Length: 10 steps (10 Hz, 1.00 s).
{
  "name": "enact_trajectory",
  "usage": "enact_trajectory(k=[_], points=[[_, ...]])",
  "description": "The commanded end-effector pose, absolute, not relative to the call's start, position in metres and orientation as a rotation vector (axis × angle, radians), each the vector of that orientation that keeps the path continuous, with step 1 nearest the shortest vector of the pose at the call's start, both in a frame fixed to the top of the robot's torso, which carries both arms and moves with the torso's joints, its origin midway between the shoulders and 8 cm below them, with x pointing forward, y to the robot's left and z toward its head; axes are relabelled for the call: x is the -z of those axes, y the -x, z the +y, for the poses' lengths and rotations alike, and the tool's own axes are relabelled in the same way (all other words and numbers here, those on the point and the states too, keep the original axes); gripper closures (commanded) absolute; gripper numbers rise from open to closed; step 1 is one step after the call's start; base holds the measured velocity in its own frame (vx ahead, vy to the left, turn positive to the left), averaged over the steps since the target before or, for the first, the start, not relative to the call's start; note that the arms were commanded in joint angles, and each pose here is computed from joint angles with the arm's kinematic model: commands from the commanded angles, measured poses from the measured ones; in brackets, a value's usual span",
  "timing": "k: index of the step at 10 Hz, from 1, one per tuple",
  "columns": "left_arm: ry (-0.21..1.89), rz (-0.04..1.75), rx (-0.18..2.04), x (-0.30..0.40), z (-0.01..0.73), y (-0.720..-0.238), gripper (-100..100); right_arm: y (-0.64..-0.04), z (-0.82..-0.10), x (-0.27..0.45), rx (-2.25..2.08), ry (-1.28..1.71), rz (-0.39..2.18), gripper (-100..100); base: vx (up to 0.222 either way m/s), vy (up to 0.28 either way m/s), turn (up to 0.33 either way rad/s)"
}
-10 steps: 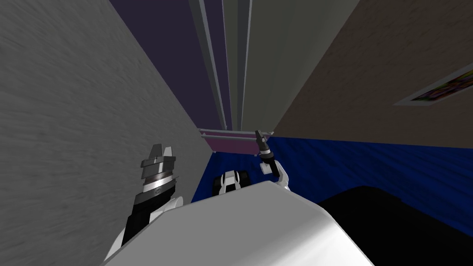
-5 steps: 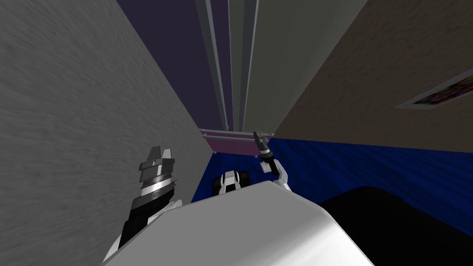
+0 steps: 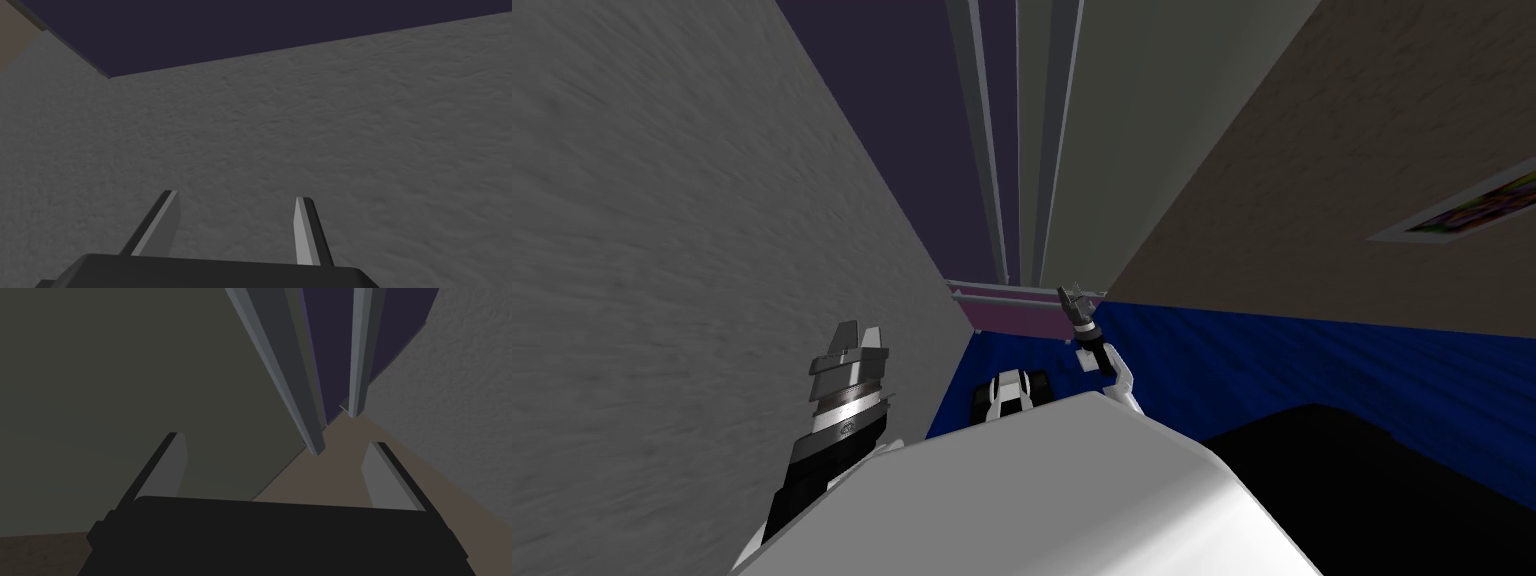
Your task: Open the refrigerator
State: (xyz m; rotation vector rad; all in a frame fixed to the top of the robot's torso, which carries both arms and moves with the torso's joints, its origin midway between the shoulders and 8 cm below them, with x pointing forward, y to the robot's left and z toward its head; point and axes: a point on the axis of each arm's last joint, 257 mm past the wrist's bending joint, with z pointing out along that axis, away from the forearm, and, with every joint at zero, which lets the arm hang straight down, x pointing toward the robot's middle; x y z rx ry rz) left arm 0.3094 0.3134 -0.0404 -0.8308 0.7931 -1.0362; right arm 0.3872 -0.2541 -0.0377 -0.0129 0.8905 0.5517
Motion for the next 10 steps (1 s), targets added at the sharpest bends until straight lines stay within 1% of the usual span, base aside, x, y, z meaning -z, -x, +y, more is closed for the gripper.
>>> enact_trajectory(k=[1, 10], points=[[0.836, 0.795, 1.032, 0.042, 0.314, -0.308, 0, -0.392, -0.259, 0.046, -0.460, 0.069, 0.894, -100, 0.038, 0.006, 0.029], [0.869, 0.826, 0.998, 0.054, 0.319, -0.297, 0, -0.404, -0.268, 0.066, -0.212, 0.201, 0.894, -100, 0.029, 0.002, 0.015]])
